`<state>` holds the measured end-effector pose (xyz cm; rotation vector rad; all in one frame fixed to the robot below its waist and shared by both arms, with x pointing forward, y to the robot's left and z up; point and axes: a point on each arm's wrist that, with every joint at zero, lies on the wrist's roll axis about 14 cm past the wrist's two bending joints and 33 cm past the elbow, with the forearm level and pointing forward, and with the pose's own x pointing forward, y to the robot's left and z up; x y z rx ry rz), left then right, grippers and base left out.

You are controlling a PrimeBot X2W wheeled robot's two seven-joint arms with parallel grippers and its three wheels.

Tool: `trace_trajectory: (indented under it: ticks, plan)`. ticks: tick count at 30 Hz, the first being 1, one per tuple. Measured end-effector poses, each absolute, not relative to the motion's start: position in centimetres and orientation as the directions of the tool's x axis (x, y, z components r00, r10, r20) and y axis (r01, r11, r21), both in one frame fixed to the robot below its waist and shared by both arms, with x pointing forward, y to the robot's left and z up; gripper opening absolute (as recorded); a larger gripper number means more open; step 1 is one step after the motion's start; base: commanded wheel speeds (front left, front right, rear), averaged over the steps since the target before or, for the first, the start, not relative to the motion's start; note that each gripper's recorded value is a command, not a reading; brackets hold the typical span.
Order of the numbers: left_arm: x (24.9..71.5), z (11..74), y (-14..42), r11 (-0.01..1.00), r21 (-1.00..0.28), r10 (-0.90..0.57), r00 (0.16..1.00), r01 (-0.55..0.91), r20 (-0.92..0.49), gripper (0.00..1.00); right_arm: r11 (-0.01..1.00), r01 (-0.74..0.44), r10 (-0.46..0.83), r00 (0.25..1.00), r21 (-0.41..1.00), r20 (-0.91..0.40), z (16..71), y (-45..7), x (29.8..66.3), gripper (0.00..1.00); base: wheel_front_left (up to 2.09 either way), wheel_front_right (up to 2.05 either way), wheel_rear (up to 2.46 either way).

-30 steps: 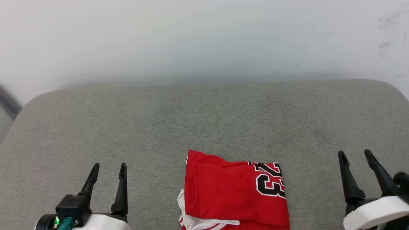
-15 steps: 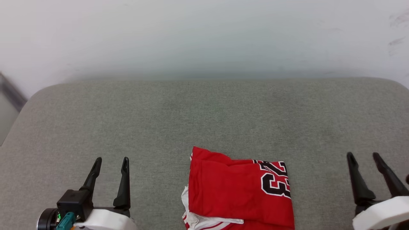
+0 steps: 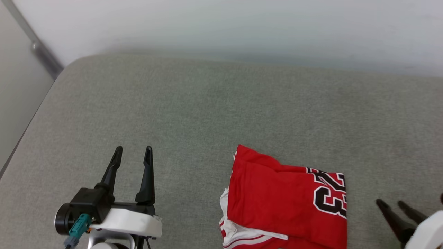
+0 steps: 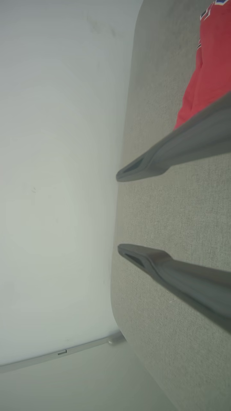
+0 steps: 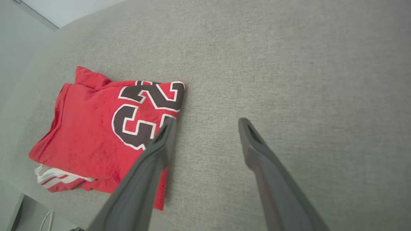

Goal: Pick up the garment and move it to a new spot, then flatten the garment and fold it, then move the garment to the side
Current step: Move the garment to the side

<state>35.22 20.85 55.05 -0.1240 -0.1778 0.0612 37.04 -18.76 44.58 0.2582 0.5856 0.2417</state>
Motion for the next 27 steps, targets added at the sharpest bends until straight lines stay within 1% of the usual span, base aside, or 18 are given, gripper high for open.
trace_trajectory:
  ticks: [5, 9, 14, 15, 16, 17, 21, 24, 27]
  plan:
    - [36.2, 54.2, 21.5, 0.988, -0.135, 0.091, 0.984, -0.070, 0.153, 1.00, 0.869, -0.196, 0.453, 0.683, 0.454, -0.573, 41.4, -13.7, 37.4, 1.00, 0.00, 0.00, 0.00]
    - [37.0, 53.4, 21.9, 0.988, -0.128, 0.099, 0.986, -0.082, 0.136, 1.00, 0.821, -0.176, 0.523, 0.614, 0.543, -0.591, 39.2, -11.2, 37.9, 1.00, 0.00, 0.00, 0.00]
    - [37.7, 52.5, 22.2, 0.990, -0.111, 0.095, 0.989, -0.083, 0.113, 1.00, 0.769, -0.134, 0.592, 0.518, 0.625, -0.617, 37.0, -8.9, 37.3, 1.00, 0.00, 0.00, 0.00]
    - [37.7, 52.4, 22.2, 0.991, -0.109, 0.091, 0.990, -0.079, 0.111, 1.00, 0.757, -0.128, 0.605, 0.507, 0.641, -0.613, 37.0, -8.6, 37.3, 0.73, 0.00, 0.00, 0.00]
    - [37.8, 52.3, 22.1, 0.991, -0.107, 0.087, 0.990, -0.075, 0.110, 1.00, 0.750, -0.129, 0.615, 0.500, 0.649, -0.610, 37.0, -8.2, 37.2, 0.22, 0.00, 0.00, 0.00]
    - [37.9, 52.2, 22.2, 0.992, -0.103, 0.085, 0.990, -0.074, 0.109, 1.00, 0.748, -0.135, 0.620, 0.494, 0.650, -0.610, 36.9, -8.0, 37.1, 0.00, 0.00, 0.00, 0.00]
    - [38.0, 52.3, 22.0, 0.994, -0.094, 0.071, 0.991, -0.060, 0.113, 1.00, 0.735, -0.150, 0.635, 0.494, 0.661, -0.594, 37.4, -7.4, 36.6, 0.00, 0.00, 0.00, 0.00]
    - [37.9, 52.5, 21.7, 0.995, -0.086, 0.056, 0.991, -0.046, 0.122, 1.00, 0.738, -0.186, 0.634, 0.519, 0.648, -0.573, 38.5, -7.4, 36.7, 0.00, 0.00, 0.00, 0.00]
    - [37.6, 52.7, 21.3, 0.996, -0.081, 0.038, 0.991, -0.027, 0.128, 1.00, 0.777, -0.241, 0.602, 0.558, 0.582, -0.572, 39.7, -8.5, 37.1, 0.00, 0.00, 0.00, 0.00]
